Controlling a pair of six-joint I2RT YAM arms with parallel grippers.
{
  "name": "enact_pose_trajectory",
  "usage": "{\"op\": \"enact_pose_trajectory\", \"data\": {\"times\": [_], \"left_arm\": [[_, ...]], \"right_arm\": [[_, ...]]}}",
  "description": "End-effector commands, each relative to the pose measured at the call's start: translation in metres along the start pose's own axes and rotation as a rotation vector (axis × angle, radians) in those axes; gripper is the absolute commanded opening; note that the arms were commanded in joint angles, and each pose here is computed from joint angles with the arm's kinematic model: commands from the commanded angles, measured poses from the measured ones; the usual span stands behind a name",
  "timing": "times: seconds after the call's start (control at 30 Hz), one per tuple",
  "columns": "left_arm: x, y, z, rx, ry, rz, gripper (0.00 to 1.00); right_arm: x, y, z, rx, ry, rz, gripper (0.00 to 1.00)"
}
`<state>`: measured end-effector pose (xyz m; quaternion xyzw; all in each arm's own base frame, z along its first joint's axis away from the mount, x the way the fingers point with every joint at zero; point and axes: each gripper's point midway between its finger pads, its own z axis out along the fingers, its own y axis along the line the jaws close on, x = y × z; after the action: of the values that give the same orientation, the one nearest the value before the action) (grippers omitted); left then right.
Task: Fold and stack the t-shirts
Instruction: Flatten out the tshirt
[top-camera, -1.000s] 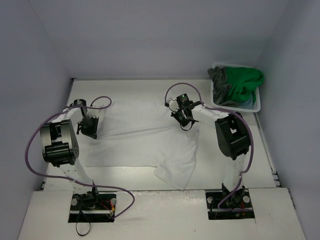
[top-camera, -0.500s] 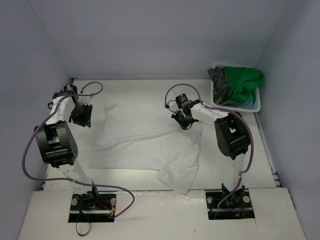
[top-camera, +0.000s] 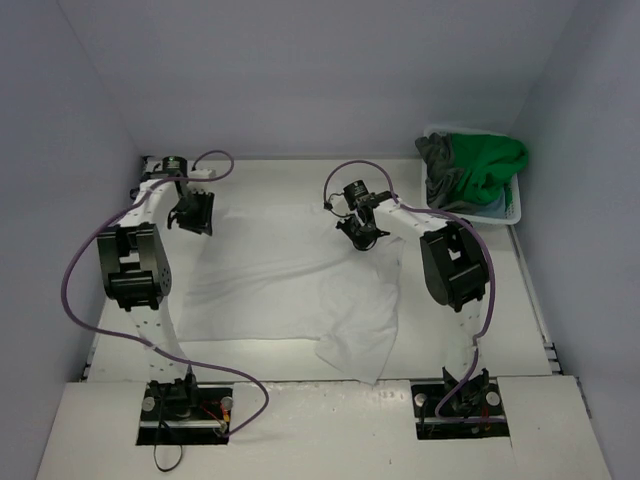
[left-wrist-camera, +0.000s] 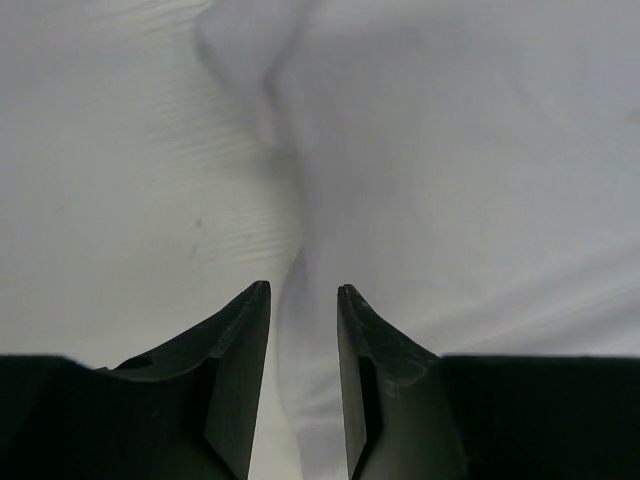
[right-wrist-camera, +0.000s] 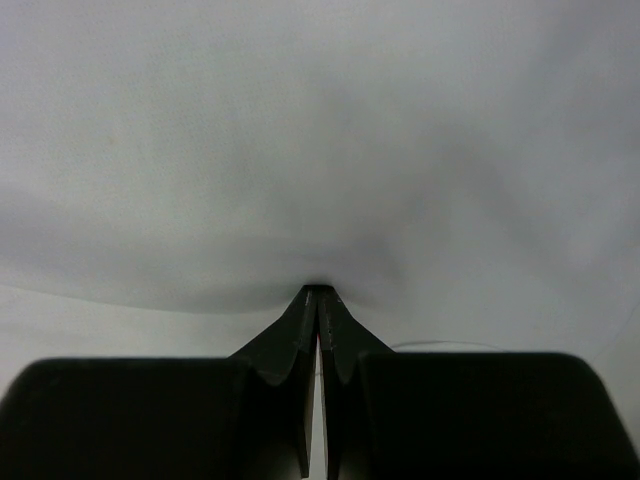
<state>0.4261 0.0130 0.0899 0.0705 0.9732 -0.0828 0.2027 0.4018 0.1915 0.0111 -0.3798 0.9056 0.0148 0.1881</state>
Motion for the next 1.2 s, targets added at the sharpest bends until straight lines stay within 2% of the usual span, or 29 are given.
{"op": "enact_pose_trajectory", "data": {"times": [0.0,0.17,0.37,0.63,0.77,0.97,1.17], "left_arm": [[-0.038,-0.020,0.013,0.027,-0.080,0.034,0.28],[-0.050,-0.010,0.034,-0.031,-0.087,0.032,0.29],[-0.066,0.005,0.027,-0.109,-0.155,0.051,0.31],[-0.051,0.040,0.049,-0.271,-0.084,0.070,0.34],[-0.052,0.047,0.052,-0.292,-0.098,0.062,0.34],[-0.076,0.046,0.028,-0.302,-0.165,0.041,0.34],[-0.110,0.038,-0.020,-0.298,-0.296,0.021,0.35]], "right_arm": [[-0.006,0.004,0.001,-0.011,0.004,0.002,0.00],[0.002,0.008,0.002,-0.025,0.017,0.007,0.00],[0.007,0.010,-0.001,-0.030,0.022,0.004,0.00],[0.009,0.013,-0.001,-0.039,0.025,0.012,0.00],[0.015,0.014,0.001,-0.041,0.038,0.009,0.00],[0.014,0.011,-0.001,-0.035,0.031,0.016,0.00],[0.015,0.012,-0.002,-0.042,0.029,0.024,0.00]]}}
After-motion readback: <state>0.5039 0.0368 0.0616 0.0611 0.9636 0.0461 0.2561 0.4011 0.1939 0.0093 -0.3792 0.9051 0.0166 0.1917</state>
